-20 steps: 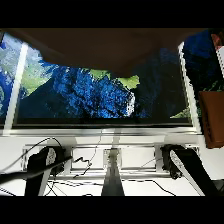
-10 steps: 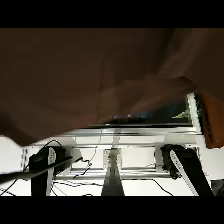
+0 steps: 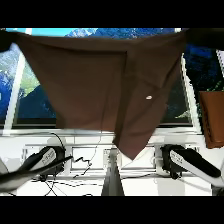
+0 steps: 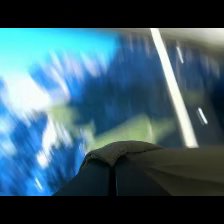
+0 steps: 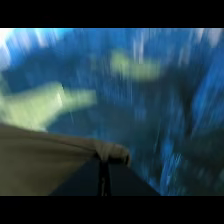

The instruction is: Fold the clothes and pants, and hang the long-sleeved shirts on hangers.

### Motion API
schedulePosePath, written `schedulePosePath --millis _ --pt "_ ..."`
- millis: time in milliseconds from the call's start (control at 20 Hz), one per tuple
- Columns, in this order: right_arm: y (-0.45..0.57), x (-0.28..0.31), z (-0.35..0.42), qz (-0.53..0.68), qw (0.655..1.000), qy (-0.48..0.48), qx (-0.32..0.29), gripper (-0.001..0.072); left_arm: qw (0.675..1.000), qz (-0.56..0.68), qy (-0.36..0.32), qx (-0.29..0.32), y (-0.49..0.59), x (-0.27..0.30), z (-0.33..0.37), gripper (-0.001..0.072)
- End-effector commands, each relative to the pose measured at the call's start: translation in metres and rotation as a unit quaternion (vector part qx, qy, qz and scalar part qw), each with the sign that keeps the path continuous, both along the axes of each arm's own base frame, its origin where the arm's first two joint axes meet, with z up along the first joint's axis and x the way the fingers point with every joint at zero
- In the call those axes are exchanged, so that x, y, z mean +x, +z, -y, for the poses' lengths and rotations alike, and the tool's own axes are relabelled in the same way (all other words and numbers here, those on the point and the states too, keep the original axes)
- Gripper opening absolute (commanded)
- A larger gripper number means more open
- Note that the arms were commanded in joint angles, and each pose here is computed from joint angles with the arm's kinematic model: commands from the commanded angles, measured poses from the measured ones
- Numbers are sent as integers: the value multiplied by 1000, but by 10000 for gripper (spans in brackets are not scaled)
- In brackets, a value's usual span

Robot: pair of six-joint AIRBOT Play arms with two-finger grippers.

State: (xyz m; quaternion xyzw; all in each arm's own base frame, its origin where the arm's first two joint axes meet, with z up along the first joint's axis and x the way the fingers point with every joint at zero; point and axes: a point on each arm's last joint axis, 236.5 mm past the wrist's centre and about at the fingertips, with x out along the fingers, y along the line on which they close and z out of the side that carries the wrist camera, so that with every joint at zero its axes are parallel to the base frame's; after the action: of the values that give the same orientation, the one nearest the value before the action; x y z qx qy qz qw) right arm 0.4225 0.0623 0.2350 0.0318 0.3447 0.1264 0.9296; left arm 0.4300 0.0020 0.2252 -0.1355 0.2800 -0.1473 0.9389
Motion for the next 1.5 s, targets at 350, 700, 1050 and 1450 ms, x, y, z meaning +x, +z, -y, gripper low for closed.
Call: schedulePosePath --millis 350,700,1050,1450 --pt "-209 76 15 -188 982 -18 -30 16 981 -168 -45 -88 -195 80 43 15" --pt "-231 -12 62 -365 930 6 -39 14 944 -308 -118 -17 -231 2 25 13" --pt "-271 -37 43 -407 911 -5 64 15 910 -399 -103 -35 -279 -15 29 14" --pt "-297 -51 48 -408 909 -48 67 450 908 -398 -120 -60 -295 -5 53 564"
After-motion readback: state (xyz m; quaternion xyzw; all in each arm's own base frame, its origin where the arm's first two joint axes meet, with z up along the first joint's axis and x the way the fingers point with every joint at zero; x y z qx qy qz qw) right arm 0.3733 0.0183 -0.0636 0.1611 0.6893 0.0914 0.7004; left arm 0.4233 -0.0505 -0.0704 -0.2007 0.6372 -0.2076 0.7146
